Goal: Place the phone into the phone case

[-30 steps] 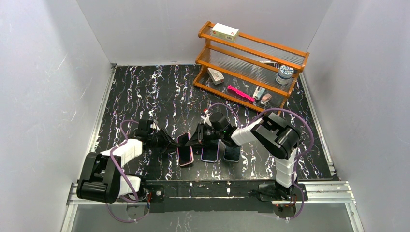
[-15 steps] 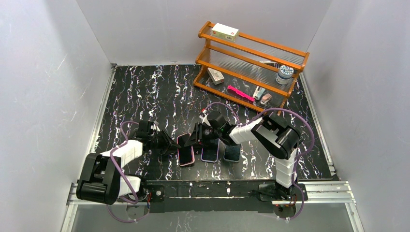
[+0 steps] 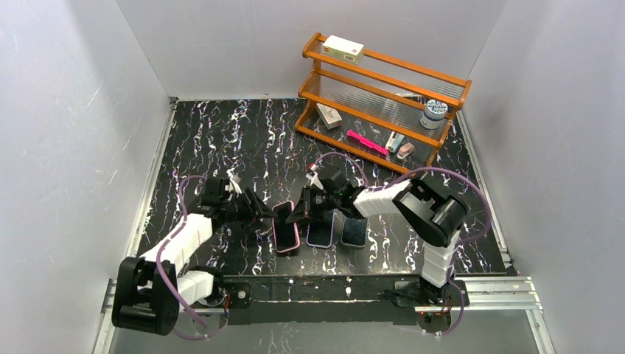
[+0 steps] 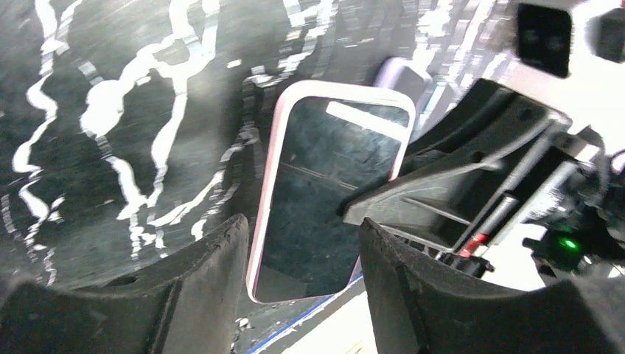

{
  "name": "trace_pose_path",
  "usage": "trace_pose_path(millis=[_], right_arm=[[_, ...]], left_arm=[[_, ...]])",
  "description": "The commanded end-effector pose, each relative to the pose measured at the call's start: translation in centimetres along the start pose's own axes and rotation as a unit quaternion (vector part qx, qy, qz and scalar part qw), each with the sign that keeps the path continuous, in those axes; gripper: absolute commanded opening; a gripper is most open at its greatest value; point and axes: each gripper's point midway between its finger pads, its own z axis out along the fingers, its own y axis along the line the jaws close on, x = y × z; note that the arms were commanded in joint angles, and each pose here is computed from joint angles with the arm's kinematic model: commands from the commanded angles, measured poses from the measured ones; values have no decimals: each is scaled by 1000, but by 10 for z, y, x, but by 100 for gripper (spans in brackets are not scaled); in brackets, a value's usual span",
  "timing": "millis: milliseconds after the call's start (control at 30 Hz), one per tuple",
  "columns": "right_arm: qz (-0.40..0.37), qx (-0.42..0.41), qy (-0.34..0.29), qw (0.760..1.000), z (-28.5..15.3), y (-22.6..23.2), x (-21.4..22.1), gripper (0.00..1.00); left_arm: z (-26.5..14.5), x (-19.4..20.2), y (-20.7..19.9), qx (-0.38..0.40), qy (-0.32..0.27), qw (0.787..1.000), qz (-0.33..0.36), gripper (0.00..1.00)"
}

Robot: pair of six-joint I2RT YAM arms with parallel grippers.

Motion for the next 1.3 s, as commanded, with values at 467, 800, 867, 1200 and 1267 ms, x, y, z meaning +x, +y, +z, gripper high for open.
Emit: trace_pose_path(millis=[467, 800, 867, 1200, 1267], right_arm=[[-46, -224, -48, 972, -100, 115, -29, 3], [-36, -292, -45, 955, -105, 144, -40, 2], [-29, -285, -50, 957, -103, 141, -44, 2], [-44, -276, -25, 960, -102, 130, -34, 48], [-50, -269, -11, 962, -102, 125, -26, 59]], left_arm=[[-60, 2, -121, 253, 29, 960, 118, 63], [-66, 7, -133, 328, 29, 941, 75, 48], [-67, 7, -134, 331, 26, 940, 73, 45], [-70, -1, -145, 358, 17, 932, 56, 3], [-74, -4, -151, 365, 9, 929, 63, 0]])
